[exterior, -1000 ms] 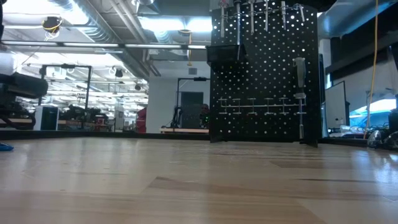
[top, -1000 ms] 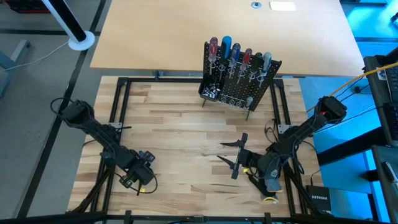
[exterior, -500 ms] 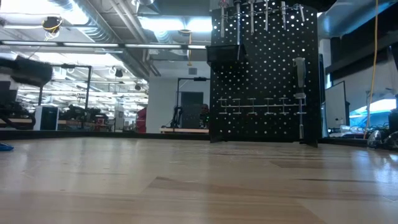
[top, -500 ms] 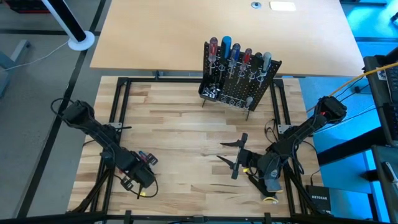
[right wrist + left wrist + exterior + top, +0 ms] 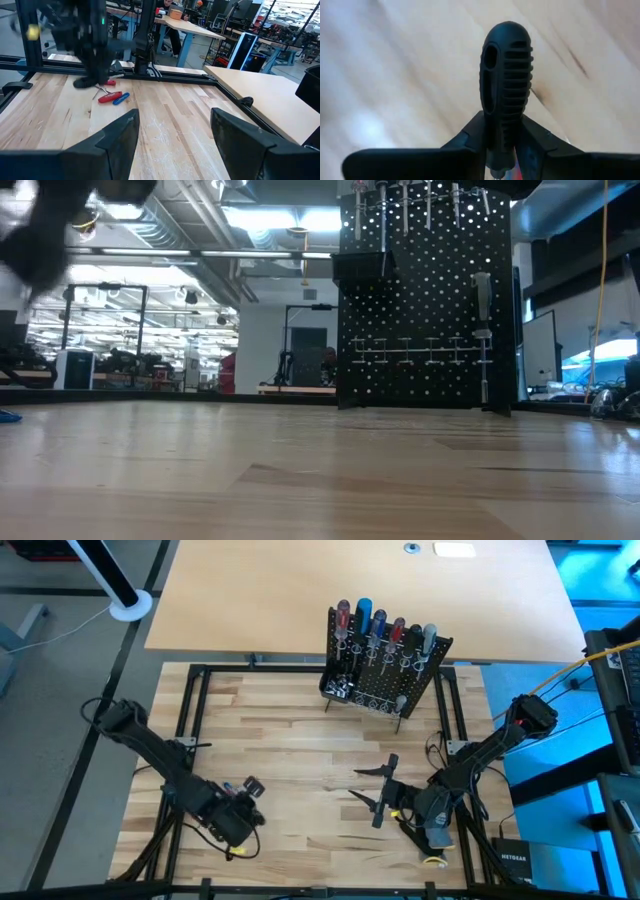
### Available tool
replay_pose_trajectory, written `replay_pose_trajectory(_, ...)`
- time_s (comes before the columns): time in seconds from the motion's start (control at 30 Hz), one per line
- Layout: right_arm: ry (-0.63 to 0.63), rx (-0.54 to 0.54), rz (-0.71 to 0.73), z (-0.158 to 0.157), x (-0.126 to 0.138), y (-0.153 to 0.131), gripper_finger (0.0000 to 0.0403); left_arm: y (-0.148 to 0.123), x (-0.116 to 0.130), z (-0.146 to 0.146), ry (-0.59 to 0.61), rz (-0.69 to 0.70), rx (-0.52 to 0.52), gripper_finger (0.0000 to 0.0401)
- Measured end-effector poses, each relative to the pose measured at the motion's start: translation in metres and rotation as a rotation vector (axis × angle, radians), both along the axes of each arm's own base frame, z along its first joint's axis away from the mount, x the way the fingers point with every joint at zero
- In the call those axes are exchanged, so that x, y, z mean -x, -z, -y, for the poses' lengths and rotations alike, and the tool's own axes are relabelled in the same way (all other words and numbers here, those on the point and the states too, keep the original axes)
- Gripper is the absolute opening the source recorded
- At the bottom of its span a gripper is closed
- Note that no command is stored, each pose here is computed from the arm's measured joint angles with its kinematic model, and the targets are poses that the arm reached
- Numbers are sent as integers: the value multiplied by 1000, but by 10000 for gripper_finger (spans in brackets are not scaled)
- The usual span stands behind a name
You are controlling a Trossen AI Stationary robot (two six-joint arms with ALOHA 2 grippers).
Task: Hang tools onto peg board
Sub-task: Hang the black screwdriver on the black pegboard
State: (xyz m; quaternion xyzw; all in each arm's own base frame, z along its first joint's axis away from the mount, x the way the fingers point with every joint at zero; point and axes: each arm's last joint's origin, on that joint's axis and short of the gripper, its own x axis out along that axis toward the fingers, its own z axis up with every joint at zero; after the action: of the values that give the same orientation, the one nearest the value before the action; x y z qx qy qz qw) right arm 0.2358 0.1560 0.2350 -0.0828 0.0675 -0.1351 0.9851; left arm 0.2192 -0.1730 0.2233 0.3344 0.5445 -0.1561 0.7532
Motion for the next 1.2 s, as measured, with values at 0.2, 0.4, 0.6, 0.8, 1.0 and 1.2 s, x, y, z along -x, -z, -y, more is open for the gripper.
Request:
replay_pose_trajectory(0.2,0,-2,1,0,0,0,246,-52,-7,-15,-72,370,57,61)
replay_pose_trajectory(0.4,8,-67,32,2,-2,-2,246,-77,-10,-45,-79,782,163,59)
replay_pose_trajectory(0.6,-47,-173,139,17,-18,-11,246,-89,-19,-72,-52,1168,283,61)
replay_pose_trajectory(0.8,-151,-133,281,31,-44,-21,246,-78,-35,-94,-171,1194,396,61)
replay_pose_trajectory(1.0,-122,32,216,28,-78,-53,246,-69,-43,-96,-216,1166,419,61)
replay_pose_trajectory(1.2,-103,48,179,24,-90,-99,246,-70,-42,-94,-225,1170,451,61)
